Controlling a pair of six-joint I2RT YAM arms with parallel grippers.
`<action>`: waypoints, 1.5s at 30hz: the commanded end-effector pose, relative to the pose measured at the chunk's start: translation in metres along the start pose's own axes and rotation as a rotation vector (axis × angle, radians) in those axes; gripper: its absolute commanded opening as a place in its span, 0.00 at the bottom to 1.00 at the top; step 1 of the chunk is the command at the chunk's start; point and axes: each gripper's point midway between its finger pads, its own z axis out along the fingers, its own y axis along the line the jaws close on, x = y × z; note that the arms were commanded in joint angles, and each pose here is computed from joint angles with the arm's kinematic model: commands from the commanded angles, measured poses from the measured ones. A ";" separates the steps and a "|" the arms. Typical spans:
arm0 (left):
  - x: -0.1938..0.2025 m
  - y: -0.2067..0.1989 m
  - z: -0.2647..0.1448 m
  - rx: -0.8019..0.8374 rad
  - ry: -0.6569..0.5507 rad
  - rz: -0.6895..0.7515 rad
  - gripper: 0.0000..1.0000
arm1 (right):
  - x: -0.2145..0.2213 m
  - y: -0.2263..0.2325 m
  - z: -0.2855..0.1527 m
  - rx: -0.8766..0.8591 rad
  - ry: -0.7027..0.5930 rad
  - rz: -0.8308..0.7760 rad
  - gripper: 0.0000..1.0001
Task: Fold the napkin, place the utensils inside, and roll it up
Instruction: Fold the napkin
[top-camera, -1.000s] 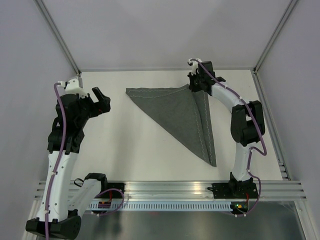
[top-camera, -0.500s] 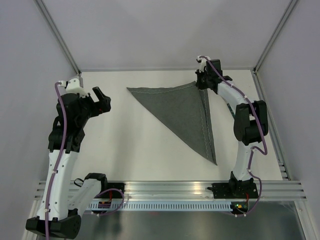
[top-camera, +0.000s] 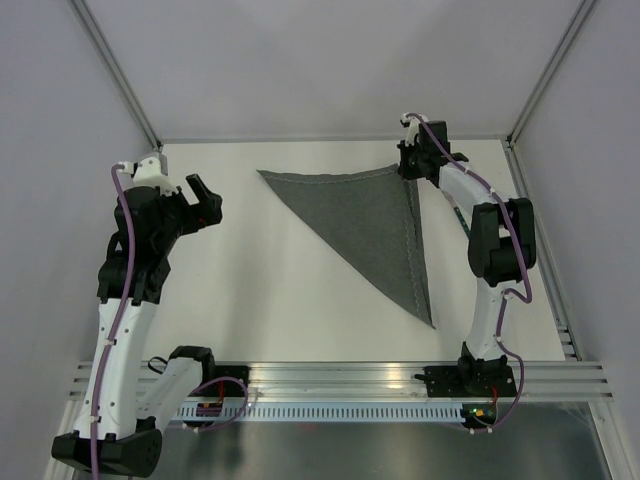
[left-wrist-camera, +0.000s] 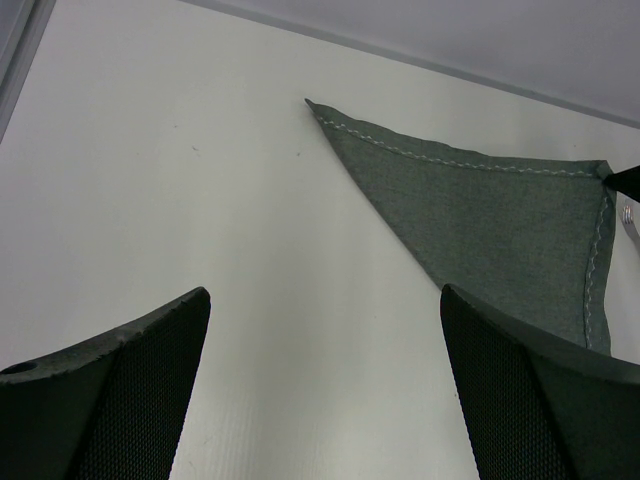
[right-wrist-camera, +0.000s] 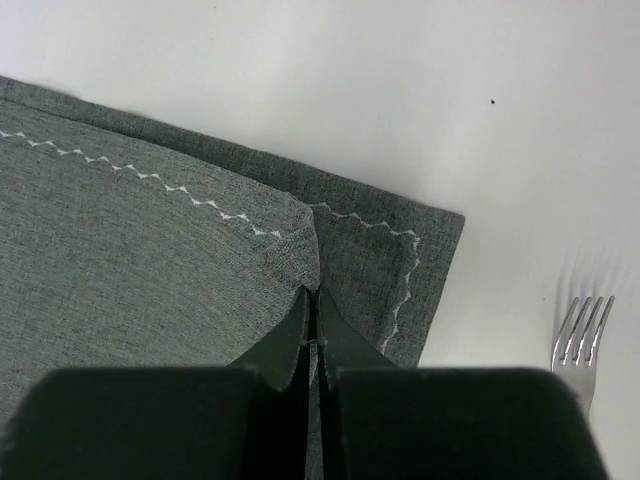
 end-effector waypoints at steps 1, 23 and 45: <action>-0.007 -0.004 0.003 0.021 -0.027 -0.014 1.00 | -0.023 -0.005 0.000 -0.002 -0.066 0.009 0.00; -0.006 -0.004 0.003 0.020 -0.026 -0.015 1.00 | -0.037 -0.012 -0.010 0.005 -0.101 0.013 0.00; 0.000 -0.003 0.006 0.016 -0.010 -0.014 1.00 | -0.016 -0.030 0.009 0.046 -0.047 0.024 0.00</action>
